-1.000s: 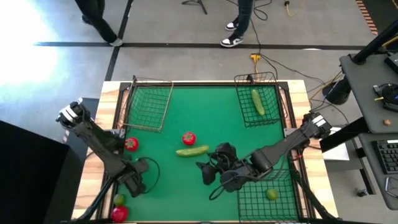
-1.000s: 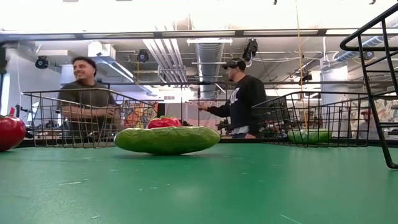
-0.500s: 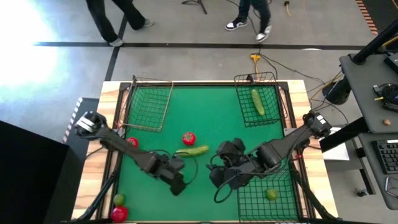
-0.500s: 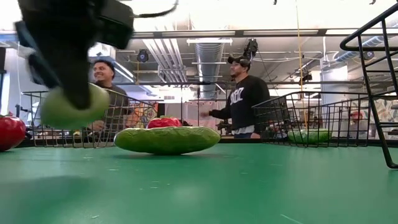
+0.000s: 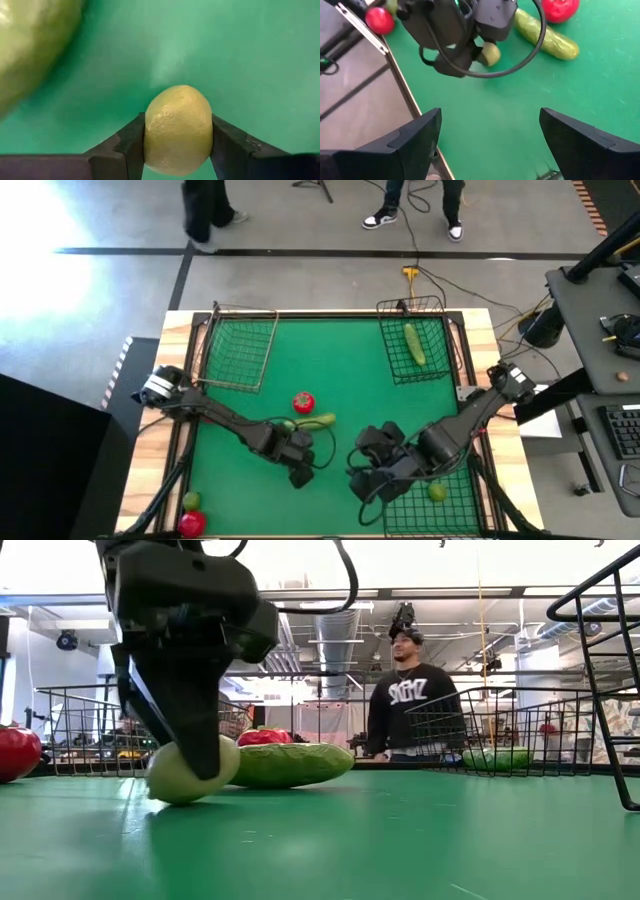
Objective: Sort produce into baskets
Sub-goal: Put the top lime into the bottom right wire basket
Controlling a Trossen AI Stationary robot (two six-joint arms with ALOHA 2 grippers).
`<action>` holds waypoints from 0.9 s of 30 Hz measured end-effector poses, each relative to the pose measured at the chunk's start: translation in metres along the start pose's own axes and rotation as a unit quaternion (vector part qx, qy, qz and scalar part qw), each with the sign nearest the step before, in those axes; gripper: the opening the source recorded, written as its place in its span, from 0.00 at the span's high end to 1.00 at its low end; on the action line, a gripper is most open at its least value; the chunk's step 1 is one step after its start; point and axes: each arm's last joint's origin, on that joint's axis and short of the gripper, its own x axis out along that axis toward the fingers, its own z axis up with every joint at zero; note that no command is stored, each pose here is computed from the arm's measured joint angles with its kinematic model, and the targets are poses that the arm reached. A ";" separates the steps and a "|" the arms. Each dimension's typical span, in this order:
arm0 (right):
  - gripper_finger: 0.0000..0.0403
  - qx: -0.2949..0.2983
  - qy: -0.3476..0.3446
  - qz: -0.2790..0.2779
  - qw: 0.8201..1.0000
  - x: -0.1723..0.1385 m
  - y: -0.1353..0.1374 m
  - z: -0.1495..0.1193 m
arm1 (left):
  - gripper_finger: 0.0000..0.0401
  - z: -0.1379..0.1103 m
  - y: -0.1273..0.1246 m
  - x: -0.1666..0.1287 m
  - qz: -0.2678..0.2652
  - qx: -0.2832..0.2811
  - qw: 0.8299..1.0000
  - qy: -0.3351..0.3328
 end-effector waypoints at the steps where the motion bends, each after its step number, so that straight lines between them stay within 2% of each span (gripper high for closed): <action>1: 0.18 0.001 -0.003 0.002 1.000 0.000 0.000 0.000 | 0.58 0.000 0.000 0.000 0.002 0.005 1.000 -0.002; 5: 0.18 -0.006 -0.012 0.013 1.000 0.009 0.004 -0.002 | 0.53 0.001 0.000 0.000 0.001 0.018 1.000 -0.007; 13: 0.18 -0.120 -0.020 0.025 0.992 0.050 0.021 -0.007 | 0.39 -0.003 0.004 -0.006 0.026 0.031 0.999 0.011; 17: 0.18 -0.130 -0.023 0.019 0.991 0.061 0.024 -0.003 | 0.34 -0.013 0.005 -0.025 0.058 0.047 0.997 0.006; 19: 0.18 -0.138 -0.024 0.017 0.990 0.066 0.025 -0.002 | 0.32 -0.019 0.003 -0.037 0.057 0.062 0.996 -0.004; 27: 0.18 -0.181 -0.032 0.015 0.983 0.098 0.029 -0.002 | 0.29 -0.043 0.003 -0.086 0.013 0.080 0.996 -0.048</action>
